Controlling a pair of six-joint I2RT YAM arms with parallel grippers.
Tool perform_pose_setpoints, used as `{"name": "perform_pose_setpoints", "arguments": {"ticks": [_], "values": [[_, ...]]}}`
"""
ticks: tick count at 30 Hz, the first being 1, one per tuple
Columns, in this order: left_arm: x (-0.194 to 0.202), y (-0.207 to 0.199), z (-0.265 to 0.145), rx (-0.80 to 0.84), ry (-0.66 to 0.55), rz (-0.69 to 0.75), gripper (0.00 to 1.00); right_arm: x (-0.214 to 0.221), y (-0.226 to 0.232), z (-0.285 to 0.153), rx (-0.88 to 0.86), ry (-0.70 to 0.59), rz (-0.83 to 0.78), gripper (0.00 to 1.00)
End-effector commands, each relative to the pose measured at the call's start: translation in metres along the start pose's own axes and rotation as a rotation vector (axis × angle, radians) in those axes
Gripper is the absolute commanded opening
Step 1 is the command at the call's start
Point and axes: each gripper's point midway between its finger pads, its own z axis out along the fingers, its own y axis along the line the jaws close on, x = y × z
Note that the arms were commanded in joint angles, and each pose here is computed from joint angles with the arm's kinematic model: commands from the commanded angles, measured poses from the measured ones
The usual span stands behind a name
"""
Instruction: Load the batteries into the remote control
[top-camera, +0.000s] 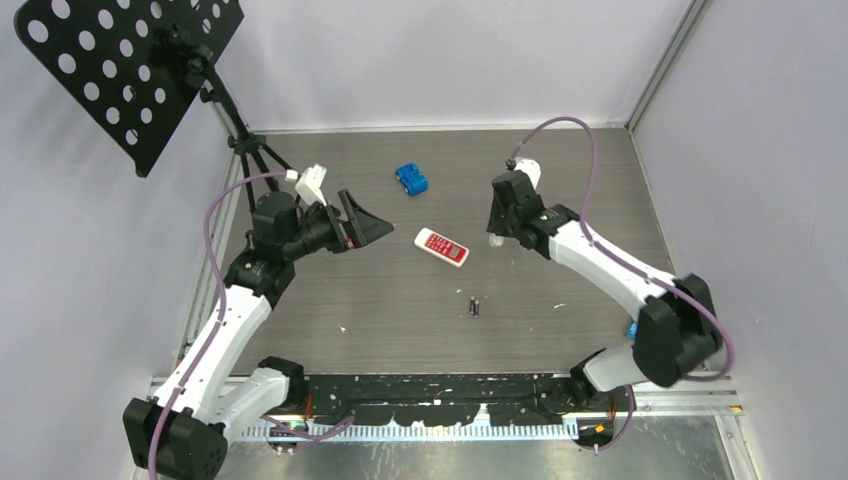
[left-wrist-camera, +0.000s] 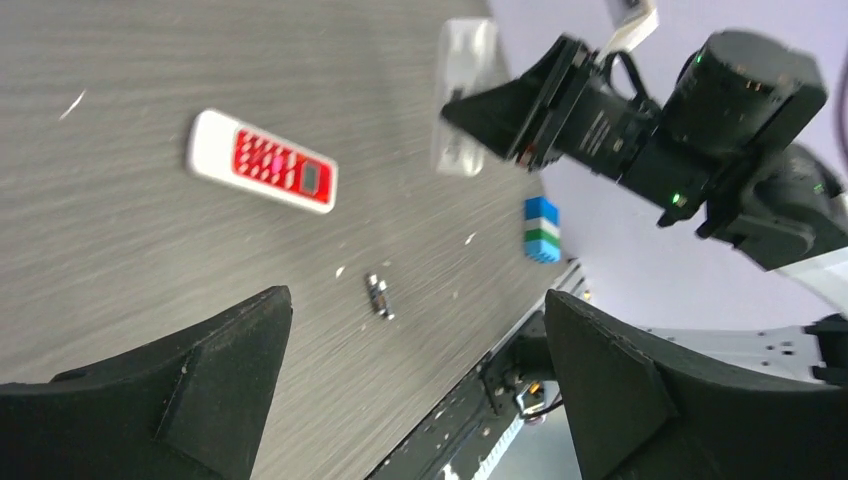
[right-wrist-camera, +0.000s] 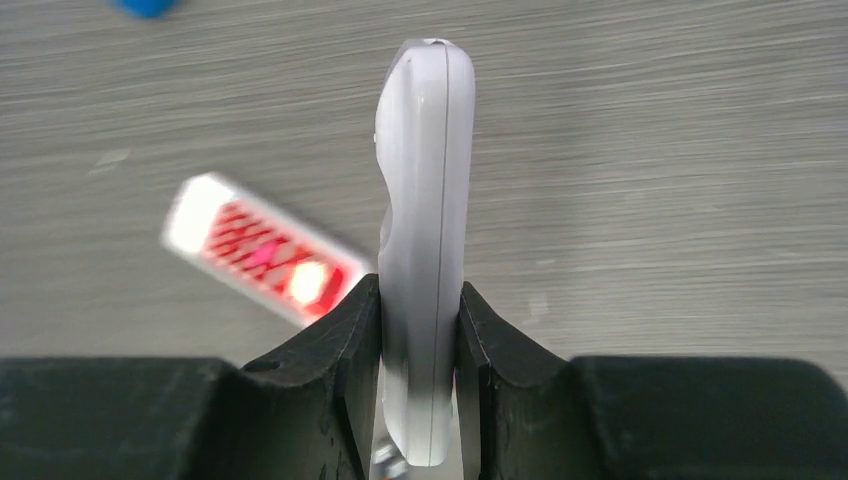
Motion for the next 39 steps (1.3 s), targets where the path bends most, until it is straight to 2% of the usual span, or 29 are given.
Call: {"name": "perform_pose_setpoints", "arguments": {"ticks": [1, 3, 7, 14, 18, 23, 27, 28, 29, 34, 36, 39], "values": [[0.024, 0.033, -0.003, -0.137, 0.096, -0.004, 1.0, -0.033, -0.094, 0.015, 0.502, -0.082, -0.2, 0.0], [0.027, 0.035, -0.002, -0.137, 0.109, -0.011, 1.0, -0.036, -0.123, 0.026, 0.643, -0.063, -0.257, 0.0], [0.031, 0.039, -0.004, -0.155, 0.119, -0.03, 1.0, -0.022, -0.171, 0.054, 0.771, 0.099, -0.289, 0.0], [0.037, 0.042, -0.009, -0.169, 0.116, -0.04, 1.0, -0.009, -0.212, 0.076, 0.932, 0.192, -0.381, 0.0], [0.036, 0.04, -0.008, -0.159, 0.115, -0.043, 1.0, 0.003, -0.215, 0.091, 0.911, 0.233, -0.367, 0.15], [0.035, 0.041, -0.007, -0.164, 0.112, -0.045, 1.0, 0.005, -0.193, 0.098, 0.767, 0.241, -0.28, 0.4], [0.034, 0.045, -0.006, -0.184, 0.112, -0.043, 1.0, -0.003, -0.16, 0.093, 0.584, 0.218, -0.183, 0.55], [0.034, 0.047, -0.006, -0.193, 0.11, -0.042, 1.0, -0.005, -0.152, 0.091, 0.539, 0.213, -0.158, 0.72], [0.033, 0.049, -0.007, -0.208, 0.103, -0.041, 1.0, -0.009, -0.141, 0.088, 0.488, 0.208, -0.133, 0.79], [0.025, 0.053, -0.01, -0.244, 0.059, -0.023, 1.0, -0.011, -0.076, 0.082, 0.127, 0.197, -0.073, 0.82], [0.022, 0.054, -0.01, -0.255, 0.045, -0.019, 1.0, -0.003, -0.04, 0.08, -0.051, 0.201, -0.129, 0.82], [0.02, 0.056, -0.011, -0.267, 0.033, -0.019, 1.0, 0.014, -0.007, 0.08, -0.153, 0.208, -0.273, 0.84]]}}
